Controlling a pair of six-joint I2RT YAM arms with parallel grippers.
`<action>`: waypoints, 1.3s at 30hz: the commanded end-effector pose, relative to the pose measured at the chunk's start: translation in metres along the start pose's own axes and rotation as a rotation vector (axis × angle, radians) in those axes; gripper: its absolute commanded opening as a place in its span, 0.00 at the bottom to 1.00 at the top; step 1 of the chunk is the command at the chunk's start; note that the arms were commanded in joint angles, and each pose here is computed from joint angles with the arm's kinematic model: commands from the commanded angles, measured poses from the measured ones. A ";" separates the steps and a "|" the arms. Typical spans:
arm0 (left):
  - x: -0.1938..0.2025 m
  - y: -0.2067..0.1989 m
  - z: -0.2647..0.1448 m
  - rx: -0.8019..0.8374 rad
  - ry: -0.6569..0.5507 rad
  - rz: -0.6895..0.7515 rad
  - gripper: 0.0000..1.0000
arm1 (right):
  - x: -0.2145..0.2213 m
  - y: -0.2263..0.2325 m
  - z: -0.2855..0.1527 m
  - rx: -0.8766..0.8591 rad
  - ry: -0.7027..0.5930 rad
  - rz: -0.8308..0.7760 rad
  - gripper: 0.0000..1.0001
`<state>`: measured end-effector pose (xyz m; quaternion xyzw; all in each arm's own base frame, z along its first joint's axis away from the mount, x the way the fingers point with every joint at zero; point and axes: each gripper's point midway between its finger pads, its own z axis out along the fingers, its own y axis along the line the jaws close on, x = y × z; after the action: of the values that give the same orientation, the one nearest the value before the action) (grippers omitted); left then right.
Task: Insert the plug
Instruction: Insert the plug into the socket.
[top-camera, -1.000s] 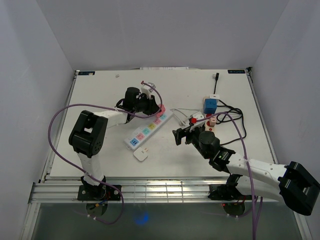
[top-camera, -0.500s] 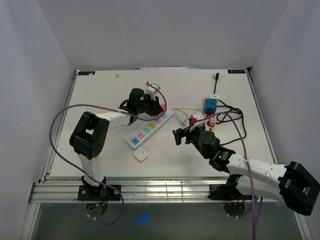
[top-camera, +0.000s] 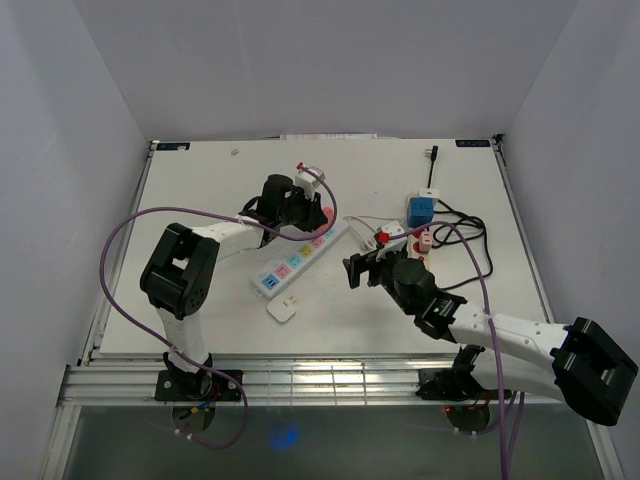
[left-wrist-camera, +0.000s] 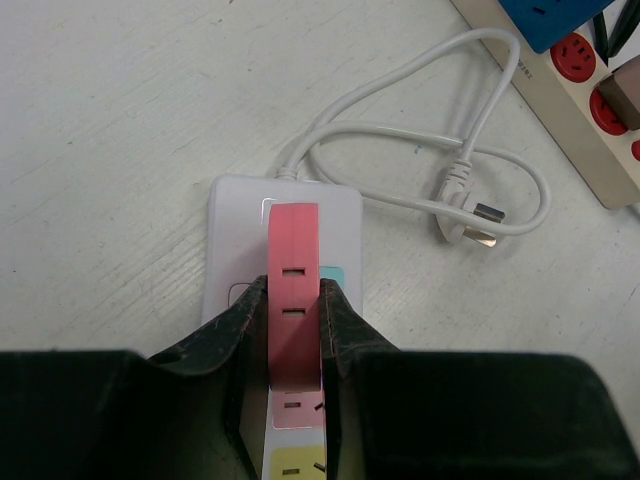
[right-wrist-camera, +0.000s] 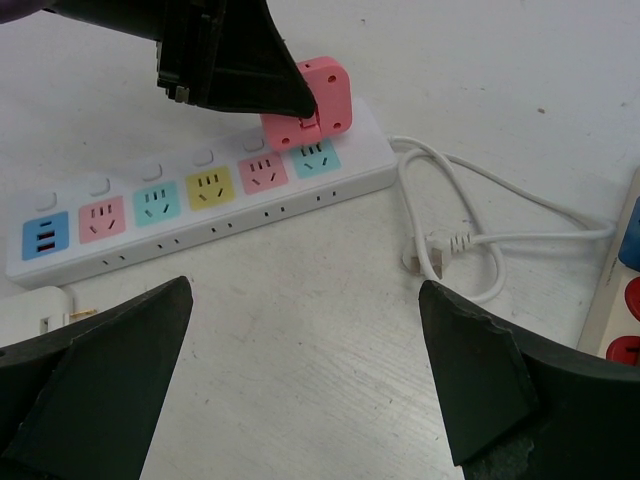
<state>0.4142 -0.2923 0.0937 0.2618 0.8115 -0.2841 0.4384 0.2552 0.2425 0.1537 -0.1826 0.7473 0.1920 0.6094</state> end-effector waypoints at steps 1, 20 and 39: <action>0.028 0.014 -0.001 -0.070 0.106 0.005 0.00 | -0.018 0.001 0.007 0.014 -0.024 0.034 1.00; 0.042 0.008 0.000 -0.065 0.137 0.074 0.00 | -0.013 -0.003 0.010 0.007 -0.004 0.064 1.00; 0.059 -0.001 0.006 -0.011 0.141 0.020 0.00 | -0.014 -0.004 0.010 0.002 -0.005 0.075 1.00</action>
<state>0.4124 -0.2992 0.0834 0.2851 0.8033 -0.2681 0.4489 0.2619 0.2388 0.1429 -0.1702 0.7670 0.1975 0.5863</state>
